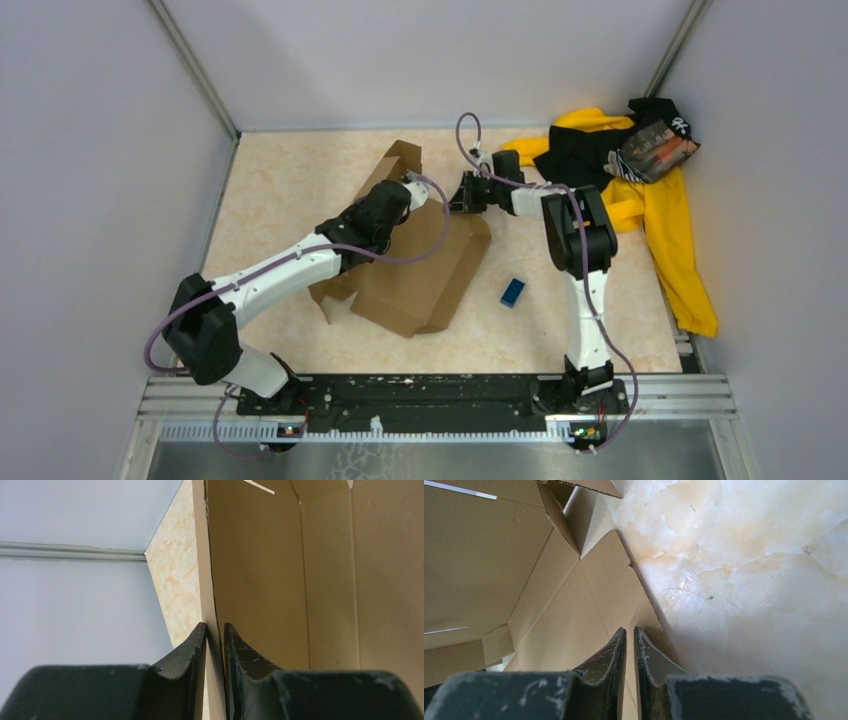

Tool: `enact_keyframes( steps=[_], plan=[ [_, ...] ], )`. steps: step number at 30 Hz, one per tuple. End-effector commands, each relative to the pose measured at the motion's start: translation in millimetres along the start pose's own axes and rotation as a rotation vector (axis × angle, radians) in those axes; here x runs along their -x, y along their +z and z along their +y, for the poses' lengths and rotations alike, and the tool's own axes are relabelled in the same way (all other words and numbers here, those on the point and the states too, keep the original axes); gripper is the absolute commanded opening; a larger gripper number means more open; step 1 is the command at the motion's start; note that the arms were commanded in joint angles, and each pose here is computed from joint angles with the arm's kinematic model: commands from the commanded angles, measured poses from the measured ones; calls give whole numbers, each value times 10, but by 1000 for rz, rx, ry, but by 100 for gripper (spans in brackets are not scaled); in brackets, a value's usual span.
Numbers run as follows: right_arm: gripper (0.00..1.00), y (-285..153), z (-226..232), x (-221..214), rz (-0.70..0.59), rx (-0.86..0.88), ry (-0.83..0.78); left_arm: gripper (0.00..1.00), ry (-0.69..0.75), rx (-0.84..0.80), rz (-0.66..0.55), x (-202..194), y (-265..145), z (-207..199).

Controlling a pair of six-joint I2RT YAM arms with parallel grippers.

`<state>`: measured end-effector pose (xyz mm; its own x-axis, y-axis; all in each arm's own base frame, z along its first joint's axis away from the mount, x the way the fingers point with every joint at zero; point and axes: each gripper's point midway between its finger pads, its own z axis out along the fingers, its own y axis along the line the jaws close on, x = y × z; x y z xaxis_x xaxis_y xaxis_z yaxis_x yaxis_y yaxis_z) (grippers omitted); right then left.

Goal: Fold the paper box

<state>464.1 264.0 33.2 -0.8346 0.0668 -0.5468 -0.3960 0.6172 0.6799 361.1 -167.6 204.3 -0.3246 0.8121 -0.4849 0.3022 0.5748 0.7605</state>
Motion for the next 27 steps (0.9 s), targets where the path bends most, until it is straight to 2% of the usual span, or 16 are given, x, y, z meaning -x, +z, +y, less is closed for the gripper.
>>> enact_keyframes(
  steps=[1, 10, 14, 20, 27],
  plan=[
    [11, -1, 69, 150, -39, 81, -28, 24, -15, 7, -26, 13, -58, 55],
    [11, 33, 209, 434, -51, 126, -55, 22, -16, -6, -49, 0, -81, 18],
    [11, 53, 284, 597, -67, 153, -82, 26, -27, 12, -50, -6, -92, 56],
    [14, 12, 588, 836, -140, 257, -241, 33, -53, 24, -43, -53, -67, 117],
    [24, 107, 815, 806, -171, 264, -444, 36, -77, 22, -39, -68, -15, 163]
  ],
)
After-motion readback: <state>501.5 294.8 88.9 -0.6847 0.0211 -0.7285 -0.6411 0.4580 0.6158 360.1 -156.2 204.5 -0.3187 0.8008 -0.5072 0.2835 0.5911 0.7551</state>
